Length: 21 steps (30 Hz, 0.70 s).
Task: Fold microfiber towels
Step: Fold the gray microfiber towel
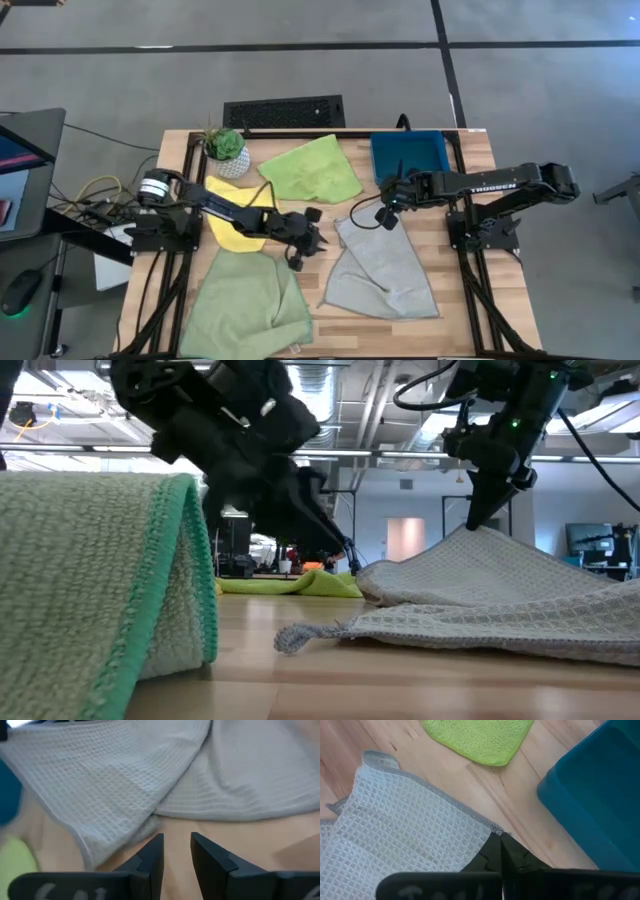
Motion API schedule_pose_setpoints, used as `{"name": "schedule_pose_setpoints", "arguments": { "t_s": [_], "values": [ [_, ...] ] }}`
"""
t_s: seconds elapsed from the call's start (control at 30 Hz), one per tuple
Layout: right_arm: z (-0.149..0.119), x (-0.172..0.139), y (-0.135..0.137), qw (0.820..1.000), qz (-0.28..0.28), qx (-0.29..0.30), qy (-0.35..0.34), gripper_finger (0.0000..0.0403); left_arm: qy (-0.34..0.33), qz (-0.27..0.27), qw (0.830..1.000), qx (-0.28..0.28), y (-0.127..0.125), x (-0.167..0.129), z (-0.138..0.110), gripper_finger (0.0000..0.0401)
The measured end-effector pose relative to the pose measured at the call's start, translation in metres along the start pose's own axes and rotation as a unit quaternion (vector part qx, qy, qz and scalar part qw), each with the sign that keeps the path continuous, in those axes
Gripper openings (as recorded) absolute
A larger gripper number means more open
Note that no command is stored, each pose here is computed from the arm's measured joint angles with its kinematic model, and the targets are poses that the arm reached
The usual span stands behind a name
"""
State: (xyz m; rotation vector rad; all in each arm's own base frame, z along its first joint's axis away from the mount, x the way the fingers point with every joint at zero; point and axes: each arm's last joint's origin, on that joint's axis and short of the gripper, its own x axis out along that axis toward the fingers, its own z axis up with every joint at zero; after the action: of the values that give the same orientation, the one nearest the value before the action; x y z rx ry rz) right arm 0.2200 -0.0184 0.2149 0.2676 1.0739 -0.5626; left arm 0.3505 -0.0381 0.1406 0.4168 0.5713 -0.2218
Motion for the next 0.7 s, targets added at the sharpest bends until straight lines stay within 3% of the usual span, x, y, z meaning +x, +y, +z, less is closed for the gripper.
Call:
{"name": "schedule_pose_setpoints", "arguments": {
  "t_s": [0.27,0.7],
  "values": [
    [0.000,0.000,0.000,1.000,0.001,0.001,-0.002,0.0007,0.013,0.018,0.997,0.068,0.004,0.031,0.008,0.0089],
    [0.001,0.000,0.000,1.000,0.003,0.002,-0.005,0.0008,0.024,-0.006,0.997,0.074,0.006,0.037,0.008,0.0087]
  ]
}}
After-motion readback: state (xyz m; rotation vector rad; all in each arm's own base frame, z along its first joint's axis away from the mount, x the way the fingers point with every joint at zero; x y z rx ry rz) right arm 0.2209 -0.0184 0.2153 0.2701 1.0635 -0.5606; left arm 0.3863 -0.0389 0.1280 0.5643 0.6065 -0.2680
